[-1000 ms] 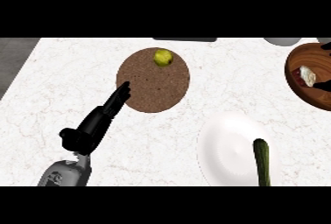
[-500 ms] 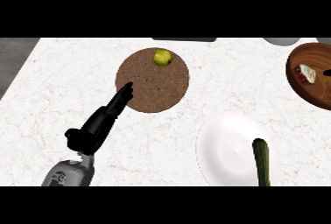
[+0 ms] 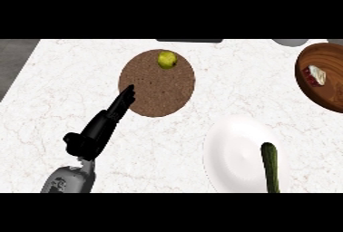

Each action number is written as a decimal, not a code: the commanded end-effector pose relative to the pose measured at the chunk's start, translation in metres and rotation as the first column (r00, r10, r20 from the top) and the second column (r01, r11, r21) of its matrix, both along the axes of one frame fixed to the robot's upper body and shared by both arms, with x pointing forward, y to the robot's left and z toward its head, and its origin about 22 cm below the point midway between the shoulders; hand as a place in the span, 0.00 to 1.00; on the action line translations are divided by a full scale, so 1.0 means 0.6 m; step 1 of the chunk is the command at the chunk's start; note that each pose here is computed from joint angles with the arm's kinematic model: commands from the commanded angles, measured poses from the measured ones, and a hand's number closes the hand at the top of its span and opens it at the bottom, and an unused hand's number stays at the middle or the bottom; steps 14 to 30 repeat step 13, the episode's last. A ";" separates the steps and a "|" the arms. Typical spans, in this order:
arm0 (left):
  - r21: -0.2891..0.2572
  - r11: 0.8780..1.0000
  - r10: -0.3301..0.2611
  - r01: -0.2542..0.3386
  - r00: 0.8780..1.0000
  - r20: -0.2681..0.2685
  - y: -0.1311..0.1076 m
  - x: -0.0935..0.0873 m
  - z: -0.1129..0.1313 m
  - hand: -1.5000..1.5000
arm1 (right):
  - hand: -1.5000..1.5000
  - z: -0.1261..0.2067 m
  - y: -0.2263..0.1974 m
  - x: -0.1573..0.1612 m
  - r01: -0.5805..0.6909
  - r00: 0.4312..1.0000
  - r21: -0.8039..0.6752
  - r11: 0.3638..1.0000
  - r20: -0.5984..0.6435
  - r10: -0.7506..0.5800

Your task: Pick the cupcake from the plate and place it in the bowl

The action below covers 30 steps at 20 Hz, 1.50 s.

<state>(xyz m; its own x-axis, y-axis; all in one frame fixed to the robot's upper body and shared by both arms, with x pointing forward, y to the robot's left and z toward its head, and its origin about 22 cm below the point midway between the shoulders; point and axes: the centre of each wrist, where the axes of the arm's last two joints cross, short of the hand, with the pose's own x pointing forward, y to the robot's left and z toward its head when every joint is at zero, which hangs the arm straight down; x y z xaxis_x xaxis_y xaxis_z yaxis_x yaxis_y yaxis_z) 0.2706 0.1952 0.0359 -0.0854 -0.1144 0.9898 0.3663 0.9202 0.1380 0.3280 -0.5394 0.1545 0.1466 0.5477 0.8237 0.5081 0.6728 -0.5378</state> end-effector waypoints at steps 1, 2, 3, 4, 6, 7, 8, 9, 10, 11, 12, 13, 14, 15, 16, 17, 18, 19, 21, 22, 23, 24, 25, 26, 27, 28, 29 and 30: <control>0.000 1.000 0.019 -0.019 1.000 -0.010 -0.001 0.007 -0.004 0.50 | 0.00 0.014 -0.053 -0.057 0.075 0.995 0.065 0.995 0.068 -0.080; 0.002 1.000 0.009 -0.009 1.000 0.011 0.006 0.002 0.004 0.50 | 0.00 0.016 -0.061 -0.068 0.076 0.993 0.068 0.995 0.088 -0.082; -0.008 1.000 0.005 -0.005 1.000 -0.004 0.010 -0.009 -0.003 0.50 | 0.00 -0.011 -0.070 -0.089 0.077 0.994 0.076 0.994 0.078 -0.083; -0.023 1.000 0.012 -0.012 1.000 -0.005 0.000 -0.007 -0.004 0.50 | 0.00 0.017 -0.093 -0.114 0.067 0.993 0.095 0.993 0.094 -0.076; -0.009 1.000 0.004 -0.004 1.000 0.004 -0.007 -0.011 -0.003 0.50 | 0.00 0.001 -0.105 -0.138 0.077 0.990 0.113 0.991 0.108 -0.089; 0.009 1.000 0.002 -0.002 1.000 0.005 0.007 -0.005 -0.006 0.50 | 0.00 -0.026 -0.101 -0.143 0.059 0.991 0.109 0.992 0.111 -0.071; -0.004 1.000 -0.003 0.003 1.000 -0.003 -0.016 -0.003 0.002 0.50 | 0.00 0.001 -0.115 -0.155 0.077 0.991 0.095 0.993 0.105 -0.087; 0.001 1.000 0.006 -0.006 1.000 0.009 0.008 -0.008 -0.006 0.50 | 0.00 -0.020 -0.115 -0.165 0.076 0.993 0.084 0.994 0.086 -0.083; 0.001 1.000 0.003 -0.003 1.000 0.002 0.012 -0.011 -0.003 0.50 | 0.00 -0.025 -0.126 -0.187 0.046 0.995 0.109 0.993 0.082 -0.055; -0.005 1.000 -0.001 0.001 1.000 -0.003 0.007 -0.014 -0.009 0.50 | 0.00 -0.021 -0.120 -0.175 0.038 0.995 0.121 0.992 0.092 -0.049; -0.015 1.000 0.008 -0.007 0.999 0.031 -0.003 -0.002 0.008 0.50 | 0.00 -0.014 -0.128 -0.186 0.006 0.997 0.108 0.994 0.080 -0.015; 0.007 1.000 -0.010 0.010 1.000 0.009 0.017 -0.015 -0.010 0.50 | 0.00 -0.022 -0.133 -0.201 0.018 0.994 0.129 0.991 0.100 -0.031; 0.007 1.000 -0.010 0.010 1.000 0.009 0.017 -0.015 -0.010 0.50 | 0.00 -0.022 -0.133 -0.201 0.018 0.994 0.129 0.991 0.100 -0.031; 0.007 1.000 -0.010 0.010 1.000 0.009 0.017 -0.015 -0.010 0.50 | 0.00 -0.022 -0.133 -0.201 0.018 0.994 0.129 0.991 0.100 -0.031; 0.007 1.000 -0.010 0.010 1.000 0.009 0.017 -0.015 -0.010 0.50 | 0.00 -0.022 -0.133 -0.201 0.018 0.994 0.129 0.991 0.100 -0.031; 0.007 1.000 -0.010 0.010 1.000 0.009 0.017 -0.015 -0.010 0.50 | 0.00 -0.022 -0.133 -0.201 0.018 0.994 0.129 0.991 0.100 -0.031; 0.007 1.000 -0.010 0.010 1.000 0.009 0.017 -0.015 -0.010 0.50 | 0.00 -0.022 -0.133 -0.201 0.018 0.994 0.129 0.991 0.100 -0.031; 0.007 1.000 -0.010 0.010 1.000 0.009 0.017 -0.015 -0.010 0.50 | 0.00 -0.022 -0.133 -0.201 0.018 0.994 0.129 0.991 0.100 -0.031; 0.007 1.000 -0.010 0.010 1.000 0.009 0.017 -0.015 -0.010 0.50 | 0.00 -0.022 -0.133 -0.201 0.018 0.994 0.129 0.991 0.100 -0.031; 0.007 1.000 -0.010 0.010 1.000 0.009 0.017 -0.015 -0.010 0.50 | 0.00 -0.022 -0.133 -0.201 0.018 0.994 0.129 0.991 0.100 -0.031; 0.007 1.000 -0.010 0.010 1.000 0.009 0.017 -0.015 -0.010 0.50 | 0.00 -0.022 -0.133 -0.201 0.018 0.994 0.129 0.991 0.100 -0.031; 0.007 1.000 -0.010 0.010 1.000 0.009 0.017 -0.015 -0.010 0.50 | 0.00 -0.022 -0.133 -0.201 0.018 0.994 0.129 0.991 0.100 -0.031; 0.007 1.000 -0.010 0.010 1.000 0.009 0.017 -0.015 -0.010 0.50 | 0.00 -0.022 -0.133 -0.201 0.018 0.994 0.129 0.991 0.100 -0.031; 0.007 1.000 -0.010 0.010 1.000 0.009 0.017 -0.015 -0.010 0.50 | 0.00 -0.022 -0.133 -0.201 0.018 0.994 0.129 0.991 0.100 -0.031; 0.007 1.000 -0.010 0.010 1.000 0.009 0.017 -0.015 -0.010 0.50 | 0.00 -0.022 -0.133 -0.201 0.018 0.994 0.129 0.991 0.100 -0.031; 0.007 1.000 -0.010 0.010 1.000 0.009 0.017 -0.015 -0.010 0.50 | 0.00 -0.022 -0.133 -0.201 0.018 0.994 0.129 0.991 0.100 -0.031; 0.007 1.000 -0.010 0.010 1.000 0.009 0.017 -0.015 -0.010 0.50 | 0.00 -0.022 -0.133 -0.201 0.018 0.994 0.129 0.991 0.100 -0.031; 0.007 1.000 -0.010 0.010 1.000 0.009 0.017 -0.015 -0.010 0.50 | 0.00 -0.022 -0.133 -0.201 0.018 0.994 0.129 0.991 0.100 -0.031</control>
